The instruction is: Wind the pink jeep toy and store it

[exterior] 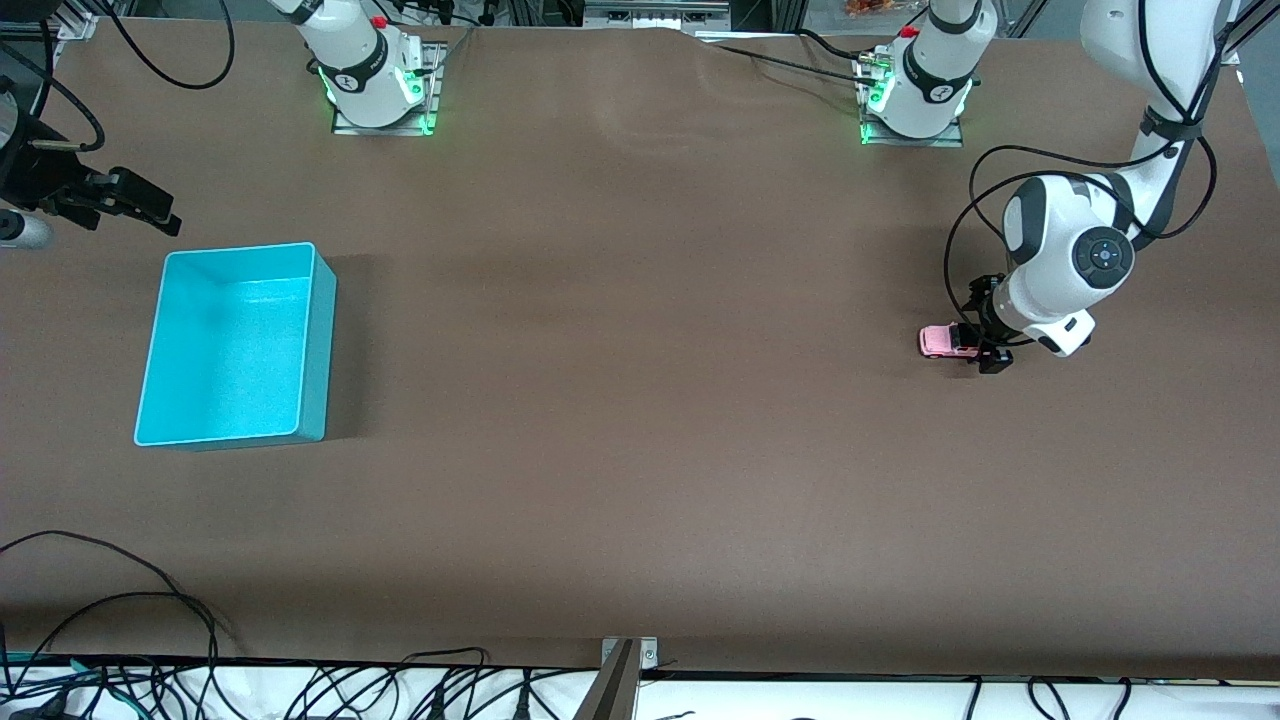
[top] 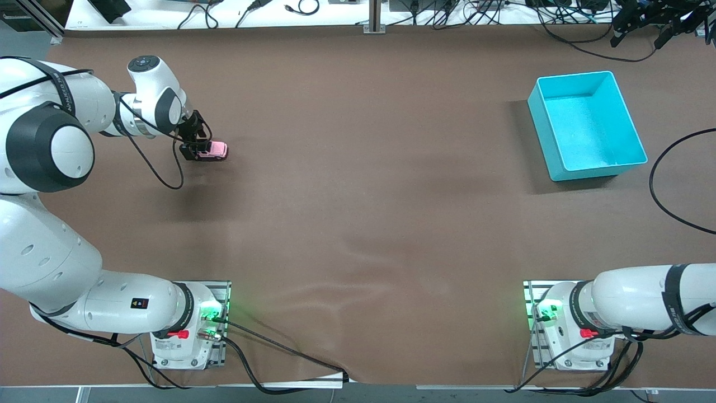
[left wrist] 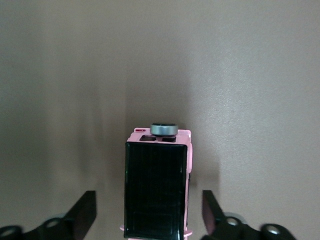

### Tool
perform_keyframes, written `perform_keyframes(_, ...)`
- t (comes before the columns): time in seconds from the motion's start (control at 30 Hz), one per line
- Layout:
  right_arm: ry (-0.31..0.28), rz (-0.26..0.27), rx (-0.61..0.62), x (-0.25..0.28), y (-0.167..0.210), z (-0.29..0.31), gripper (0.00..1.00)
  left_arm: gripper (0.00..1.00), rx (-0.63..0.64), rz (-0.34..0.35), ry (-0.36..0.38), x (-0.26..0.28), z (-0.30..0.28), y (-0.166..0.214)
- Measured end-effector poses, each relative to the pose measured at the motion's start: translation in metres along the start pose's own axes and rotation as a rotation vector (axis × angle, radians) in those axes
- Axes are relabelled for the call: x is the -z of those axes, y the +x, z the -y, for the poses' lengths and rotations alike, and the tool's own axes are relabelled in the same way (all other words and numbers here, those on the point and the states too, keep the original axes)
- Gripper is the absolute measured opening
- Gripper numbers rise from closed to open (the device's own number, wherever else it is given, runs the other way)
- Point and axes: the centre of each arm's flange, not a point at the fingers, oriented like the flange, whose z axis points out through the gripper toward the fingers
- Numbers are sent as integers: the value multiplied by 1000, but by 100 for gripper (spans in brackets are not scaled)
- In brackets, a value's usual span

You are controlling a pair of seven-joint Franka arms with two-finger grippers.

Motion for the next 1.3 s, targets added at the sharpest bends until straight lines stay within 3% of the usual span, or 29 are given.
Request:
perform_keyframes(0.27, 0, 0, 1, 0, 0, 1, 100, 50, 1, 0, -10, 2, -1, 0)
perform_keyframes(0.7, 0, 0, 2, 0, 0, 1, 100, 50, -22, 8, -60, 28, -18, -15)
perform_keyframes(1.0, 0, 0, 2, 0, 0, 1, 100, 50, -30, 39, -92, 57, -29, -91)
perform_keyframes(1.3, 0, 0, 3, 0, 0, 1, 100, 50, -15, 45, -65, 49, -9, -171)
